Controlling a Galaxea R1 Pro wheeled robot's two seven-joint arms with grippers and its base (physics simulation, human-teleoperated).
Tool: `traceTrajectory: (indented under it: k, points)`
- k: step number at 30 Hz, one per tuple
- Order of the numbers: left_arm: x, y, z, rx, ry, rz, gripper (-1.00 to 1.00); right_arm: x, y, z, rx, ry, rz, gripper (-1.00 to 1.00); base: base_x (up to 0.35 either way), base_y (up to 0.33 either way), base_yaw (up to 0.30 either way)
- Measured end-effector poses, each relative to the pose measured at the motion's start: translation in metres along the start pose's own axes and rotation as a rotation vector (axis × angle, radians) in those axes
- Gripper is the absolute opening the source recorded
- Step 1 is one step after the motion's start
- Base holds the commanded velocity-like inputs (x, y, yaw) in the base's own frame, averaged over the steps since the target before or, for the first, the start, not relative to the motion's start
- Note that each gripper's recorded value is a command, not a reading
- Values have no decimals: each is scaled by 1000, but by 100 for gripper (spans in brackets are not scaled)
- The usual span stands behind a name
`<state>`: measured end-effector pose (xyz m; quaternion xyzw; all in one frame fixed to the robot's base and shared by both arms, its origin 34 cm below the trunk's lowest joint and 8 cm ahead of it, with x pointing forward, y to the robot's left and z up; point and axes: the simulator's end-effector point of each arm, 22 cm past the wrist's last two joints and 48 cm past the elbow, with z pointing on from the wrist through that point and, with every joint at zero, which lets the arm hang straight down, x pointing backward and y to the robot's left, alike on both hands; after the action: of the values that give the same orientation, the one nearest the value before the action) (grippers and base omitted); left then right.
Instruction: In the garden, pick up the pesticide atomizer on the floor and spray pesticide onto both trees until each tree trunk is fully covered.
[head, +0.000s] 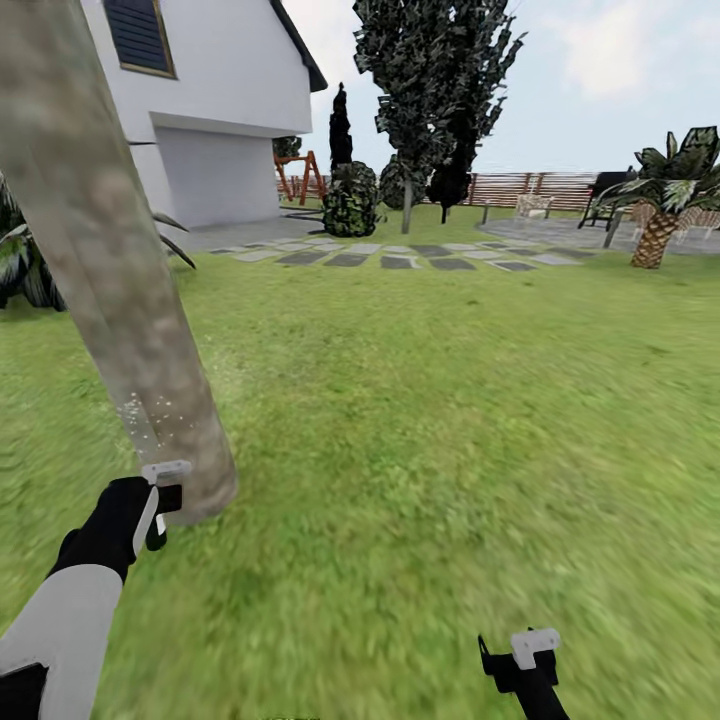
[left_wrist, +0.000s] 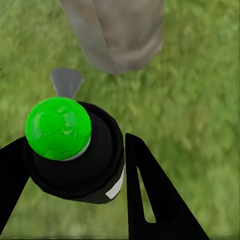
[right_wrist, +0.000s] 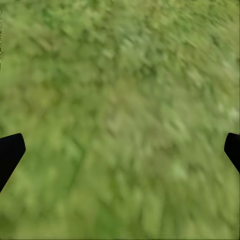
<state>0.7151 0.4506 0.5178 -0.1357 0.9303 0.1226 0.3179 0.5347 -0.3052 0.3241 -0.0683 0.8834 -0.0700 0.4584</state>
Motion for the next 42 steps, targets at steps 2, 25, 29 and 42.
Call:
traceTrajectory:
  k: [2,25,29,42]
  points:
    - [0,0,0,0,0,0,-100,0,0,0,0,0,0,100,3,-273,275]
    - [2,15,0,-49,3,-4,-100,0,0,0,0,-2,0,100,161,-250,73]
    - [5,13,1,-47,10,-6,-100,0,0,0,0,-1,0,100,199,-226,275]
    - [20,16,8,-45,43,-23,-100,0,0,0,0,-1,0,100,70,-56,278]
